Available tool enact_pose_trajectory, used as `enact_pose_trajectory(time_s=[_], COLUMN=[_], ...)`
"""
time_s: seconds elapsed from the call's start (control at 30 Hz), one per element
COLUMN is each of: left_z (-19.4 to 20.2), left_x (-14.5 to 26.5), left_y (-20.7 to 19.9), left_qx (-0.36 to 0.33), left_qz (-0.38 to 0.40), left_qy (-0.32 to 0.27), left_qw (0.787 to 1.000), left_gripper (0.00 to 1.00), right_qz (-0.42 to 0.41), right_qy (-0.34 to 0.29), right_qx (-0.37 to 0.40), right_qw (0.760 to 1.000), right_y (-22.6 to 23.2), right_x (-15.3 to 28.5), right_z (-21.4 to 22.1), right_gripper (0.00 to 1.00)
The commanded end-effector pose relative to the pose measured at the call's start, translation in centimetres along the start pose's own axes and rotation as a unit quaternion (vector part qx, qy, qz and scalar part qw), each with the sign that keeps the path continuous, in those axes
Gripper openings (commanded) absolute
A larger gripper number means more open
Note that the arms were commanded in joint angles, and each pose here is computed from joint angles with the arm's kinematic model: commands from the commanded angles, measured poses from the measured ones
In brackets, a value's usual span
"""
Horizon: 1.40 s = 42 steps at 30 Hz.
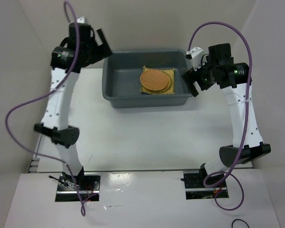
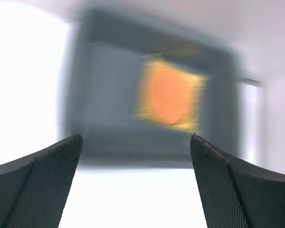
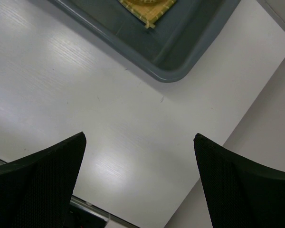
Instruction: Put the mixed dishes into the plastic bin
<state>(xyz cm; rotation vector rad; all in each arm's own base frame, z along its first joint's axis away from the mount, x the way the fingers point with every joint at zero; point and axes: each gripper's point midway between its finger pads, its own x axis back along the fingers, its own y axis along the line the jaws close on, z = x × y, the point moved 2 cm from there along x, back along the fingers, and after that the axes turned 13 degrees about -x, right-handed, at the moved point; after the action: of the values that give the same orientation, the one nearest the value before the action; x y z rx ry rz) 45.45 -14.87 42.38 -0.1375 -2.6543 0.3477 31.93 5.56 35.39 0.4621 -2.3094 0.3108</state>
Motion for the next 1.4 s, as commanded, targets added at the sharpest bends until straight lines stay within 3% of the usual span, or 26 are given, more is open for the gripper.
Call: enact_pose_trajectory(time_s=[0.0,0.03,0.07,0.1,0.13,0.2,0.37,0.63,1.03,1.1,1.17,1.23,1.27,1.33,1.37], left_z=[6.6,3.8,9.2,10.7,9.3,14.1,19.4,26.1,30.0,30.2,31.1,31.2,30.7,30.2,29.9], left_x=[1.3,4.5,3.4,3.9,6.4,6.9,7.4,5.9,3.4,3.3,3.2,3.4,3.5,4.0,4.2], left_y=[11.5,13.0,15.7,16.5,18.6,20.9,26.2,29.7,31.7,31.6,31.2,31.0,30.9,30.6,30.2], left_qx=[-0.032,0.006,0.014,0.042,0.087,0.113,0.128,0.245,0.251,0.253,0.255,0.256,0.259,0.257,0.26], left_qz=[-0.223,-0.218,-0.237,-0.214,-0.217,-0.218,-0.295,-0.298,-0.288,-0.284,-0.271,-0.266,-0.267,-0.266,-0.258], left_qy=[0.113,0.041,0.103,0.108,0.051,0.081,0.154,0.207,0.259,0.259,0.269,0.268,0.26,0.253,0.253], left_qw=[0.968,0.975,0.966,0.97,0.971,0.966,0.934,0.899,0.887,0.888,0.889,0.89,0.891,0.894,0.896], left_gripper=[1.0,1.0,1.0,1.0,1.0,1.0,1.0,1.0,0.97,0.89,0.7,0.38,0.13,0.0,0.0], right_qz=[-0.02,-0.029,-0.029,-0.033,-0.034,-0.034,-0.037,0.011,0.042,0.047,0.046,0.046,0.046,0.045,0.044], right_qy=[-0.029,-0.026,-0.026,-0.027,-0.027,-0.027,-0.012,-0.009,-0.014,-0.013,-0.014,-0.014,-0.014,-0.01,-0.01], right_qx=[0.0,-0.001,-0.001,-0.001,-0.005,-0.005,-0.008,-0.002,-0.068,-0.072,-0.076,-0.076,-0.076,-0.077,-0.077], right_qw=[0.999,0.999,0.999,0.999,0.999,0.999,0.999,1.0,0.997,0.996,0.996,0.996,0.996,0.996,0.996], right_y=[0.7,0.9,0.9,1.0,1.0,1.1,1.5,0.9,-1.7,-2.1,-2.2,-2.2,-2.2,-2.1,-2.1], right_x=[1.2,0.7,0.7,0.7,0.7,0.7,0.9,3.2,5.0,5.1,5.1,5.1,5.1,4.9,4.9], right_z=[-0.9,-0.9,-0.9,-1.0,-1.0,-1.0,0.8,3.4,6.1,6.2,6.3,6.3,6.3,6.5,6.5], right_gripper=[0.99,0.99,0.99,0.99,0.99,0.99,0.99,0.99,0.99,0.99,0.99,0.99,0.99,0.99,0.99])
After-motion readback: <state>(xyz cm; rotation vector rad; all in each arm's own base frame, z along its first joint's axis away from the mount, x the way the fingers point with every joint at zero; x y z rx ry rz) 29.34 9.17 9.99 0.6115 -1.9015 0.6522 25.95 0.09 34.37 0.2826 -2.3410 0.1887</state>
